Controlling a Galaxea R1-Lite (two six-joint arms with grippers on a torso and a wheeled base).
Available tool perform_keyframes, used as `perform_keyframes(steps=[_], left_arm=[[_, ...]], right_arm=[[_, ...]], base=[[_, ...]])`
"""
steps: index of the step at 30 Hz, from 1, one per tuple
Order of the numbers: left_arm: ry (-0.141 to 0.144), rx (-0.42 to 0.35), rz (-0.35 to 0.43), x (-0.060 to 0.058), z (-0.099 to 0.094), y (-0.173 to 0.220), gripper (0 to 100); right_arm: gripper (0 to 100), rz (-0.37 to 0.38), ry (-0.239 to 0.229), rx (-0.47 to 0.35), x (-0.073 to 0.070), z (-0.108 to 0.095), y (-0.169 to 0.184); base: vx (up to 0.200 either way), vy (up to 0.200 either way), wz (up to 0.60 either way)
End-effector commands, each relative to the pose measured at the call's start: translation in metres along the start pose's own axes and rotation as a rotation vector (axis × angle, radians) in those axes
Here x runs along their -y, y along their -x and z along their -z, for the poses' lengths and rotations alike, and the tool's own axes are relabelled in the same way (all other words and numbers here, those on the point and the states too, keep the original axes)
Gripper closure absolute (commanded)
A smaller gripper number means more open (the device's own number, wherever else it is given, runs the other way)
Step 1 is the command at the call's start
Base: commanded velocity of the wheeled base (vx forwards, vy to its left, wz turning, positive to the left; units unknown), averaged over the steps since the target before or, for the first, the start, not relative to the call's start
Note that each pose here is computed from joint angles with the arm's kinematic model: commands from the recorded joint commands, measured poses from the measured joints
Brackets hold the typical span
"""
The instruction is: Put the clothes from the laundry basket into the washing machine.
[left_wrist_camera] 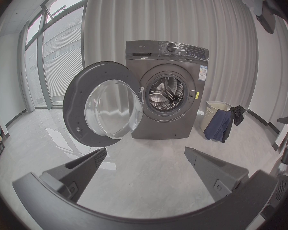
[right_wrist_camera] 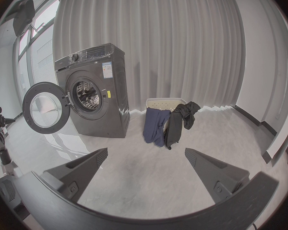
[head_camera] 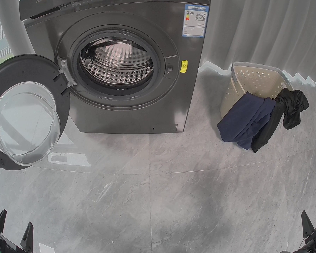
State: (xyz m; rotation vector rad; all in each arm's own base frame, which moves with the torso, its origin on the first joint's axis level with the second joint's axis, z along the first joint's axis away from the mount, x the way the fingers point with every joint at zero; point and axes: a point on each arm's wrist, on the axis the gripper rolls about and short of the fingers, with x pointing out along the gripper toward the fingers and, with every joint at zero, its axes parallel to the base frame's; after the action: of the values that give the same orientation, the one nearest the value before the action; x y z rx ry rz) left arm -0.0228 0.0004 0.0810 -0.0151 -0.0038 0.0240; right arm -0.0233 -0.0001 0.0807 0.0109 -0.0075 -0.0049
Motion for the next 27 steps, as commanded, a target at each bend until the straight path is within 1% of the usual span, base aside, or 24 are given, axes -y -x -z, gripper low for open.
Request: perform_keyframes(steps=[1,9,12,15,21,27], left_arm=[[0.002,-0.007,0.002,0.0,0.0051,-0.0005,0],[0.002,-0.007,0.004,0.0,0.0051,-0.0005,0],[0.002,-0.007,0.004,0.0,0.0051,-0.0005,0],[0.009,-0.005,0.007,0.0001,0.005,-0.0005,0],[0.009,-0.005,0.009,0.0001,0.005,-0.0005,0],[0.011,-0.005,0.009,0.0001,0.005,-0.0005,0]], right_arm=[[0,0.0,0.0,-0.006,0.0001,0.0051,-0.0004],[0,0.001,-0.004,-0.006,0.0001,0.0051,-0.0004],[0,0.001,-0.001,-0.006,0.0001,0.0051,-0.0004],[0,0.001,-0.001,-0.006,0.0001,0.0051,-0.0004],[0,0.001,-0.001,-0.006,0.0001,0.0051,-0.0004],[0,0.001,-0.001,-0.006,0.0001,0.0051,-0.0004]], base=[[0.0,-0.2,0.0],[0.0,-0.2,0.0],[0.0,0.0,0.0],[0.0,0.0,0.0],[0.0,0.0,0.0],[0.2,0.0,0.0]])
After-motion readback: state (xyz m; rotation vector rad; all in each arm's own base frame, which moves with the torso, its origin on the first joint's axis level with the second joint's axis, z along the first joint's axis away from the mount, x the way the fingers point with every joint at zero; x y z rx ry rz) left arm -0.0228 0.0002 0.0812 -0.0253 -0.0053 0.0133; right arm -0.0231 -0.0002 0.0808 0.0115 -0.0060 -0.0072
